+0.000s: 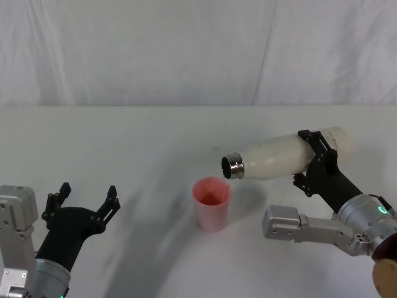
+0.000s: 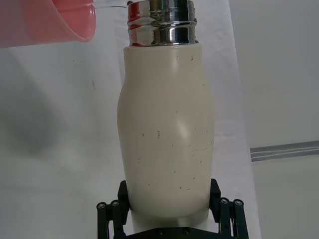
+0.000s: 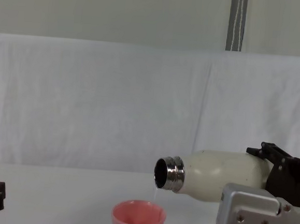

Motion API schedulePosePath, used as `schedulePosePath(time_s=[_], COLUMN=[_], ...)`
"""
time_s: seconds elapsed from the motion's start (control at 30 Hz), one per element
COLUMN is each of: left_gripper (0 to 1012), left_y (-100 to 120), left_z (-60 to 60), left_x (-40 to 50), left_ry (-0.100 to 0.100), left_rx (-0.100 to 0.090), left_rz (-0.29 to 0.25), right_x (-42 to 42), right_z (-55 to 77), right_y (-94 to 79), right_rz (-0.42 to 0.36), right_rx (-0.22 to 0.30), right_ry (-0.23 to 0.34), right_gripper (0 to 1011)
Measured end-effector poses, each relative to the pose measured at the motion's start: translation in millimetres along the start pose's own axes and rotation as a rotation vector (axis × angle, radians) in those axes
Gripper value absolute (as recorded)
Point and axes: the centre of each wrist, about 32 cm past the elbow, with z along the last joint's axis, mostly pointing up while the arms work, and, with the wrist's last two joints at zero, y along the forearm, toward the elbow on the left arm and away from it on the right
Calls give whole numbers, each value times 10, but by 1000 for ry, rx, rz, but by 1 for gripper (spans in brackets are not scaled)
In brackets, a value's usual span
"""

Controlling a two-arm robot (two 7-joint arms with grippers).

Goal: Grasp the thermos with one hand and pour water into the cup lid.

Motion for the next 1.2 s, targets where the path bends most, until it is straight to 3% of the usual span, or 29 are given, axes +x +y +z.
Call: schedulePosePath(time_s=[1.2], left_gripper=[1001], left_y=[0], left_z=[0], left_x=[0], left_ry=[0], left_rx=[0], left_rz=[0], right_x=[8], right_z=[-7], right_y=[2], right_rz=[1], right_rx=[2], right_ry=[-9], right_gripper=[951])
